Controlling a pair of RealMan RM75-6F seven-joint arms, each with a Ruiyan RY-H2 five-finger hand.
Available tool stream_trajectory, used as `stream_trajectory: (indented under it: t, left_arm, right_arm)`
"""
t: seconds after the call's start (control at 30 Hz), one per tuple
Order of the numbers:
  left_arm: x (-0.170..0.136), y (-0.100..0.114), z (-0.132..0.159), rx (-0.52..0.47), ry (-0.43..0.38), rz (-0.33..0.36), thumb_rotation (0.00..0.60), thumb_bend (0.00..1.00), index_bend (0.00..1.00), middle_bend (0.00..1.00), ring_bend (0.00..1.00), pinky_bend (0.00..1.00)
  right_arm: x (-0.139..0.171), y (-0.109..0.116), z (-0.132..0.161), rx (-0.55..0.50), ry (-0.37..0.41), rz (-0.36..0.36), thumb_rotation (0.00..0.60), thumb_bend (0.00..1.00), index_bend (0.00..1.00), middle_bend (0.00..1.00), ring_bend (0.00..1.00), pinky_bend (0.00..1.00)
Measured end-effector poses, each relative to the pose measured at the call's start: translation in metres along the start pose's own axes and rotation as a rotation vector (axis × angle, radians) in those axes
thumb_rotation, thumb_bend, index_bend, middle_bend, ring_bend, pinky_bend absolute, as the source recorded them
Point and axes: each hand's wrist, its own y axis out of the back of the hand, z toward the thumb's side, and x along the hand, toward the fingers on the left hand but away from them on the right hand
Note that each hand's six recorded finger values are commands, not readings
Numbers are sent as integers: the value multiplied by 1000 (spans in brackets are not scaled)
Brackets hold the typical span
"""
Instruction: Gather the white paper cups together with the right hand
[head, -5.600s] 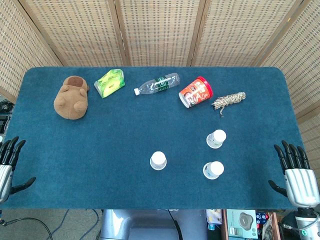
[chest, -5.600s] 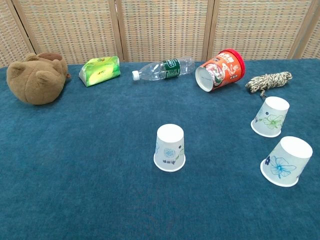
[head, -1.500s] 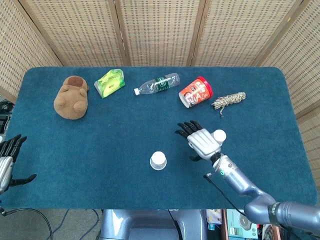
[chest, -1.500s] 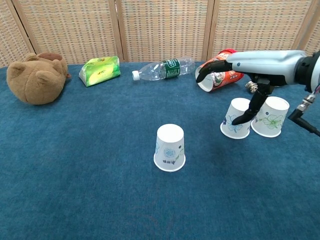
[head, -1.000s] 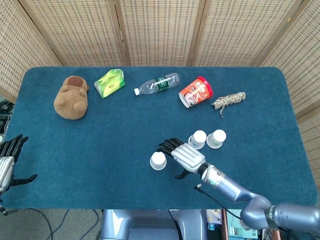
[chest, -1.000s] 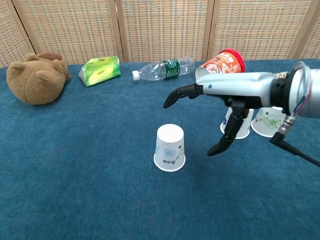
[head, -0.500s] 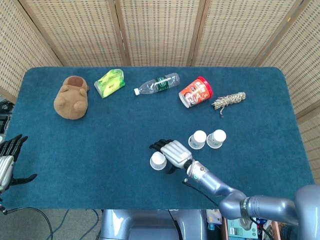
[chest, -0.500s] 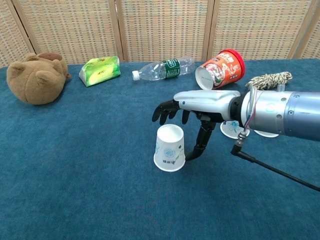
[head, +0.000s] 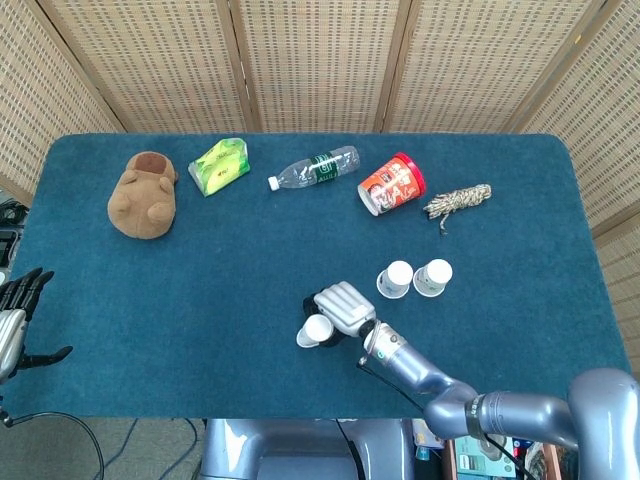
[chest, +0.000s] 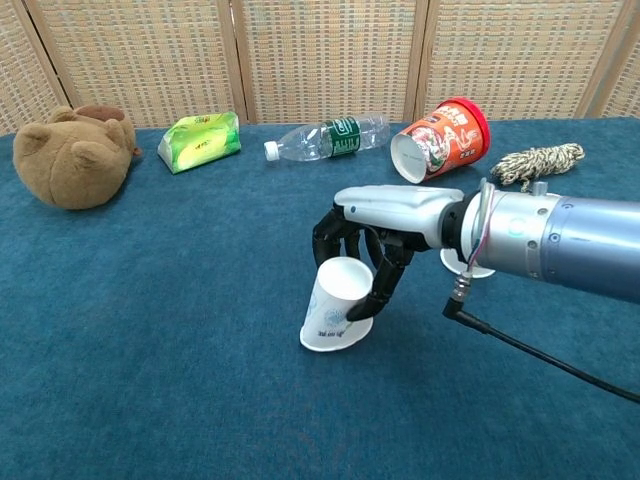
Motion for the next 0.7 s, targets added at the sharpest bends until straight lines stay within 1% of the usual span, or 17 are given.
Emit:
stream_trajectory:
  t: [0.13, 0.23, 0.33, 0.47, 0.53, 0.6, 0.67, 0.7]
  left_arm:
    - [0, -1, 0, -1, 0, -5, 600, 160, 0, 0, 0, 0]
    - [0, -2, 0, -2, 1, -10, 600, 160, 0, 0, 0, 0]
    - [-1, -2, 0, -2, -1, -10, 600, 161, 0, 0, 0, 0]
    - [-2, -2, 2, -1, -8, -11, 600, 160, 0, 0, 0, 0]
    - [-2, -3, 4, 1, -13, -15, 600, 160, 0, 0, 0, 0]
    - [-2, -3, 6, 2, -18, -17, 600, 160, 0, 0, 0, 0]
    - [-1, -3, 6, 2, -19, -15, 600, 160, 0, 0, 0, 0]
    - [-1, -2, 6, 2, -18, -14, 600, 160, 0, 0, 0, 0]
  right_arm:
    - [11, 19, -1, -3, 5, -41, 600, 351, 527, 574, 480, 551]
    - [24, 45, -10, 6, -9, -95, 600, 351, 527, 572, 480, 552]
    - [42, 77, -27, 29, -50, -156, 600, 351, 527, 568, 480, 552]
    - [74, 123, -63, 62, -145, -233, 600, 351, 527, 565, 480, 552]
    - [87, 138, -81, 63, -199, -252, 600, 351, 527, 565, 480, 551]
    - [95, 144, -104, 48, -269, -249, 600, 351, 527, 565, 480, 552]
    - [99, 142, -125, 19, -328, -230, 600, 351, 527, 565, 480, 552]
    - [101, 140, -131, 7, -343, -222, 600, 351, 527, 564, 480, 552]
